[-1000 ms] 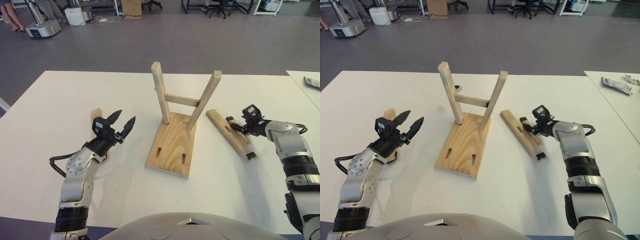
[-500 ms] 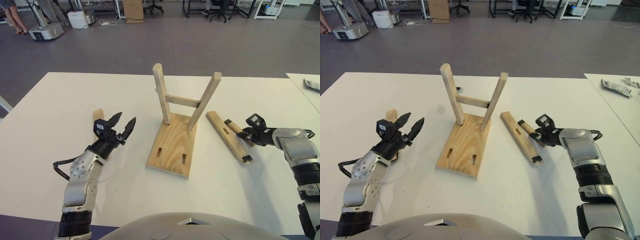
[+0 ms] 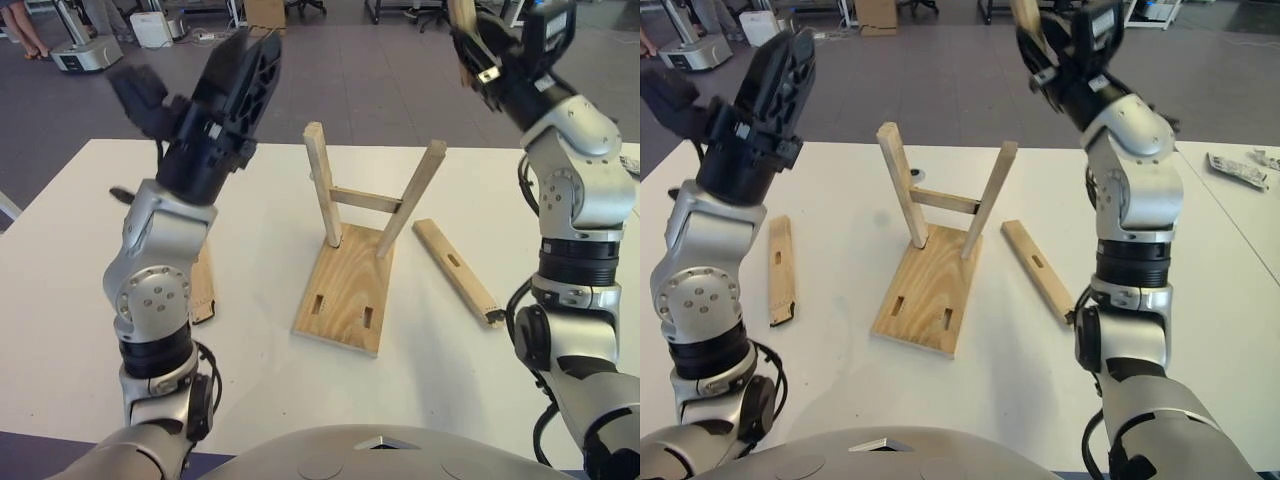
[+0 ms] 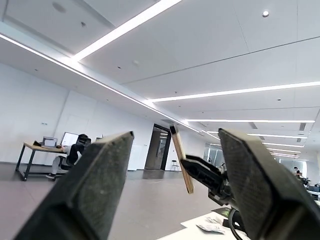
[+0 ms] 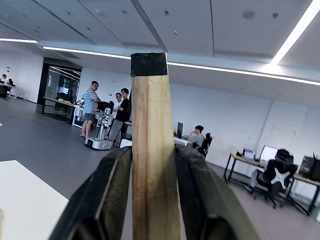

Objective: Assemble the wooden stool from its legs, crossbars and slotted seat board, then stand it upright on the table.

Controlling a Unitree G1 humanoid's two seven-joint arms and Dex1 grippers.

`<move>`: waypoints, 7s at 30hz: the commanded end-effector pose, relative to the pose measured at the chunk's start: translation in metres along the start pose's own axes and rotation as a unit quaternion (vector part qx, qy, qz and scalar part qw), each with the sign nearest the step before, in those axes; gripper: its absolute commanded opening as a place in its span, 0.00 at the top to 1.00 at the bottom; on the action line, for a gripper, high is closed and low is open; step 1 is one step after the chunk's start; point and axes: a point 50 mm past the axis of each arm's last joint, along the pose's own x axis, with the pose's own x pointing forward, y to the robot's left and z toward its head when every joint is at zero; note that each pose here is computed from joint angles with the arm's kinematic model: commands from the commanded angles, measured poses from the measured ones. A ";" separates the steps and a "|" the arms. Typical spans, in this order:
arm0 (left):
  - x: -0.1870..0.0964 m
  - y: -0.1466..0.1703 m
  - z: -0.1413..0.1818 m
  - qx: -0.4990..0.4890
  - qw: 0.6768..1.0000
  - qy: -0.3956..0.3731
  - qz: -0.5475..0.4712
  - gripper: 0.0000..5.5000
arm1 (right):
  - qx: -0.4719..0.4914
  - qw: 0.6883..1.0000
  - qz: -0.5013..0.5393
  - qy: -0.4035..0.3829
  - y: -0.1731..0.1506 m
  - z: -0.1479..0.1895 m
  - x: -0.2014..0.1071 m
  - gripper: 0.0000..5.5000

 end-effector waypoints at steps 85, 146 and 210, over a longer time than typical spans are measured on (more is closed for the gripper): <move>-0.195 0.121 -0.062 0.220 0.794 0.311 0.473 0.93 | 0.014 0.954 -0.296 0.056 -0.058 -0.041 -0.050 0.55; -0.201 0.061 -0.071 0.186 0.805 0.485 0.285 0.63 | 0.053 0.954 -0.287 0.066 -0.029 -0.049 -0.053 0.55; -0.144 0.034 -0.019 -0.144 0.935 0.320 0.053 0.48 | 0.356 0.885 0.296 0.052 0.040 0.028 -0.042 0.63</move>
